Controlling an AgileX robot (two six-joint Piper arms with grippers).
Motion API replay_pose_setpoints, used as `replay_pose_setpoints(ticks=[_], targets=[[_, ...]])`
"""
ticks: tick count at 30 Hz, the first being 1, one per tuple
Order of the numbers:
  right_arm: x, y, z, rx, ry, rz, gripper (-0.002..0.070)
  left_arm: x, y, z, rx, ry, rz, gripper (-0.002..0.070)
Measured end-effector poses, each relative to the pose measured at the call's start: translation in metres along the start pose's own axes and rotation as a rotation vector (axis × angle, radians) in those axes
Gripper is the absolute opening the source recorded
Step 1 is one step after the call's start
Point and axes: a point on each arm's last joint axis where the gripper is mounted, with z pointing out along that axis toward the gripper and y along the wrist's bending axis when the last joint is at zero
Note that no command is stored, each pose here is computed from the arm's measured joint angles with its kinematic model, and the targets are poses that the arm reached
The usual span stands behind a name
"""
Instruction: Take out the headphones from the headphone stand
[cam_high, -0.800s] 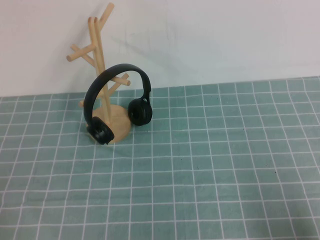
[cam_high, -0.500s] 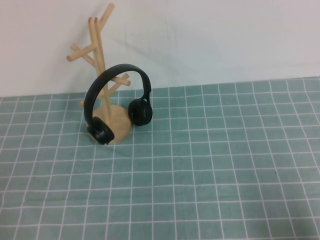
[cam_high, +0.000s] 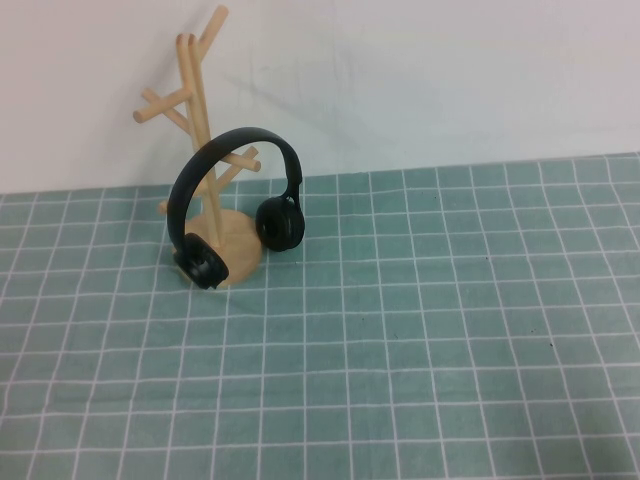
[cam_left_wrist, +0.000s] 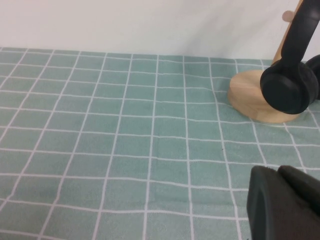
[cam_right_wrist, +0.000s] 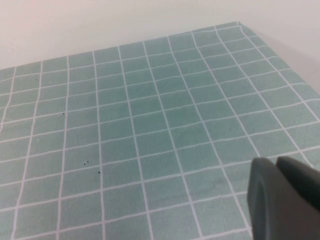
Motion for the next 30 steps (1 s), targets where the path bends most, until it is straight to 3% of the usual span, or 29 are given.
replay_pose_setpoints(ticks=[11, 17, 19, 25, 30], targets=[[0.000, 0.000, 0.000, 0.000, 0.000, 0.000, -0.0008, -0.002, -0.004, 0.000, 0.044, -0.017, -0.125, -0.0006], [0.000, 0.000, 0.000, 0.000, 0.000, 0.000, -0.0008, -0.013, -0.008, -0.001, 0.125, -0.124, -0.459, -0.0006], [0.000, 0.000, 0.000, 0.000, 0.000, 0.000, -0.0009, -0.019, -0.007, -0.002, 0.126, -0.184, -0.514, -0.0006], [0.000, 0.000, 0.000, 0.000, 0.000, 0.000, -0.0009, -0.029, -0.004, -0.005, 0.117, -0.264, -0.518, -0.0006], [0.000, 0.000, 0.000, 0.000, 0.000, 0.000, -0.0009, -0.080, -0.014, -0.018, 0.151, -0.087, -0.286, -0.0006]])
